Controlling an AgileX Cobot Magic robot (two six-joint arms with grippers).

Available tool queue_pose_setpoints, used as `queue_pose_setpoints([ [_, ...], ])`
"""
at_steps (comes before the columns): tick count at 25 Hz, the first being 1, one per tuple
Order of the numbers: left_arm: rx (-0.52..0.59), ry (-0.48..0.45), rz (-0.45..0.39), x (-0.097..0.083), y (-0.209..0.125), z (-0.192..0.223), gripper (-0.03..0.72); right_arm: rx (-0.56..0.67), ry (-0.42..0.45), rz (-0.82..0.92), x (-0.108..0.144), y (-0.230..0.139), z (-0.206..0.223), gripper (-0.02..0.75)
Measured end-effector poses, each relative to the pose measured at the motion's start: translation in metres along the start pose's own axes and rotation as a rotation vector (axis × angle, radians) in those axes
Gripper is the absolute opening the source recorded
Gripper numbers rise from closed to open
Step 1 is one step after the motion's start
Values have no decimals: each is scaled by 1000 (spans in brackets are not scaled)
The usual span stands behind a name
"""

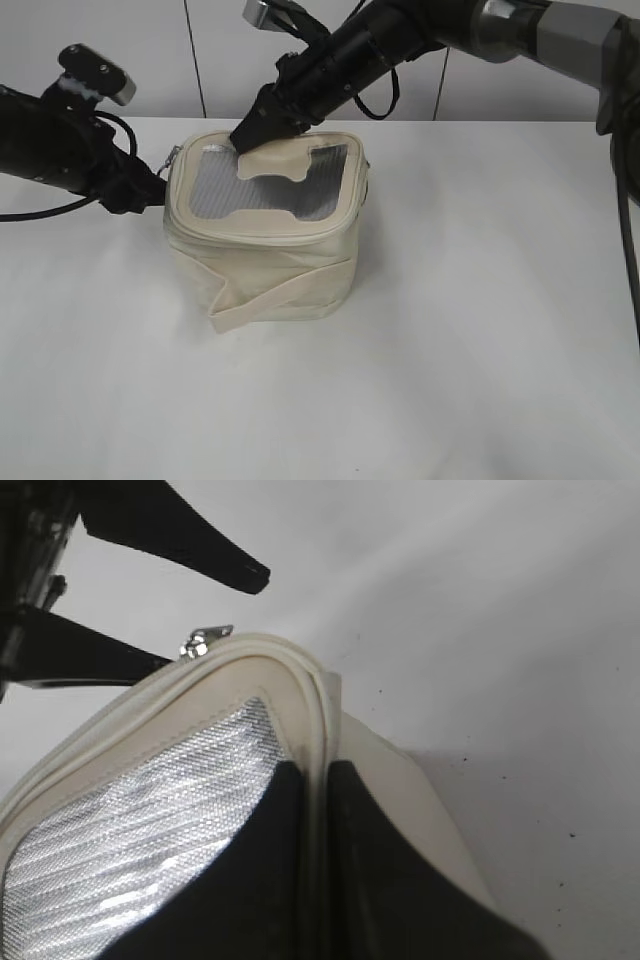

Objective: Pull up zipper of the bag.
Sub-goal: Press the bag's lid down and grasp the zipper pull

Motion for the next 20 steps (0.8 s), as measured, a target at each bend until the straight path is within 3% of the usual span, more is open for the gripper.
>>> queue_pose_setpoints([
  [9, -20, 2, -46, 6, 6, 8, 405, -1, -1, 3, 0, 0, 0, 52],
  [12, -19, -10, -53, 5, 6, 14, 309, -1, -2, 4, 0, 0, 0, 51],
  [16, -10, -34, -28, -3, 7, 21, 76, 0, -3, 7, 0, 0, 0, 51],
  [20, -10, -36, -29, -4, 7, 21, 12, 1, -4, 20, -1, 0, 0, 51],
])
Point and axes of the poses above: a point on each arm's last joint axis where the gripper is mounted, z pointing out along that axis toward the gripper, x along the wrist's bending axis when the last joint is at zero, y = z × x, the point moved 3 cm from there along z, pointing out along that axis toward the gripper, and after that the axes turned 8 degrees about z, right-handed, at the moved point
